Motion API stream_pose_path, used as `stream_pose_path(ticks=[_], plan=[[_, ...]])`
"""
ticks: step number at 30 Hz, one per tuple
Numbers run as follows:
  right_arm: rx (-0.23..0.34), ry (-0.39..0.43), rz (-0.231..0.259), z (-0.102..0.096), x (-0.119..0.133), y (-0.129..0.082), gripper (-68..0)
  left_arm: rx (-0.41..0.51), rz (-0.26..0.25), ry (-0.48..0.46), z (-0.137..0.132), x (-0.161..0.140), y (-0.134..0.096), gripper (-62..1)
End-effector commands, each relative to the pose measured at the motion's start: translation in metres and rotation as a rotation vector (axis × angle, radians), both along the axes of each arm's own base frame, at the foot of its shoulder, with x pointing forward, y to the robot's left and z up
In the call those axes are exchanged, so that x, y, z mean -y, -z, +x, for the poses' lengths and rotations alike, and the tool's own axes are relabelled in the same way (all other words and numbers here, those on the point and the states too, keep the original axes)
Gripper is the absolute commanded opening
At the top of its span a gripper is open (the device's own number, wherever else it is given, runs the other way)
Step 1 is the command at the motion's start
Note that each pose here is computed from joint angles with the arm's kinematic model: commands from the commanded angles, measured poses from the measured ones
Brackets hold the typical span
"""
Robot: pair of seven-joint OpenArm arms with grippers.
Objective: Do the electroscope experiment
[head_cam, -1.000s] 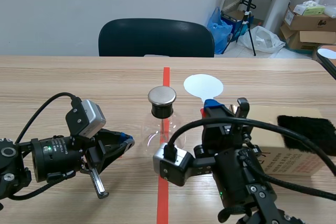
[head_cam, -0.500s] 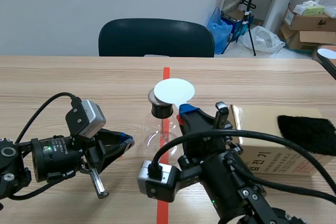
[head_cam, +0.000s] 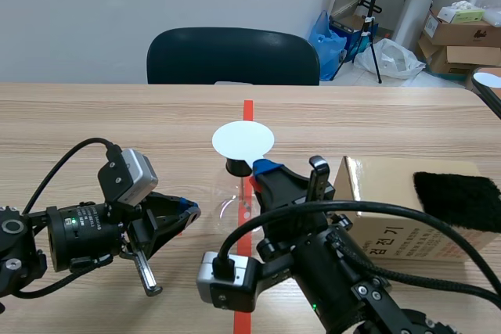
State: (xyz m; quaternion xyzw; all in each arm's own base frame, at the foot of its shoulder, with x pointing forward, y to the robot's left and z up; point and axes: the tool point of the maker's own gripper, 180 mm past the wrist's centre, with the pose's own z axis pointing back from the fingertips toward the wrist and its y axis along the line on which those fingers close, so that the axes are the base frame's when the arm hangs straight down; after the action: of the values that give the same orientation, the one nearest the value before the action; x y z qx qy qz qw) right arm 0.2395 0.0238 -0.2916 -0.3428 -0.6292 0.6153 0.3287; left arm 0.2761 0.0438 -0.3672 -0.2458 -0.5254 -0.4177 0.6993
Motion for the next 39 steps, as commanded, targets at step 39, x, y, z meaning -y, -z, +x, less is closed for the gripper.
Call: stream_pose_path(ticks=[39], plan=[[0.075, 0.003, 0.021, 0.0061, 0.0024, -0.0198, -66.5, 0.034, -0.032, 0.001, 0.0083, 0.0048, -0.0139, -58.2]])
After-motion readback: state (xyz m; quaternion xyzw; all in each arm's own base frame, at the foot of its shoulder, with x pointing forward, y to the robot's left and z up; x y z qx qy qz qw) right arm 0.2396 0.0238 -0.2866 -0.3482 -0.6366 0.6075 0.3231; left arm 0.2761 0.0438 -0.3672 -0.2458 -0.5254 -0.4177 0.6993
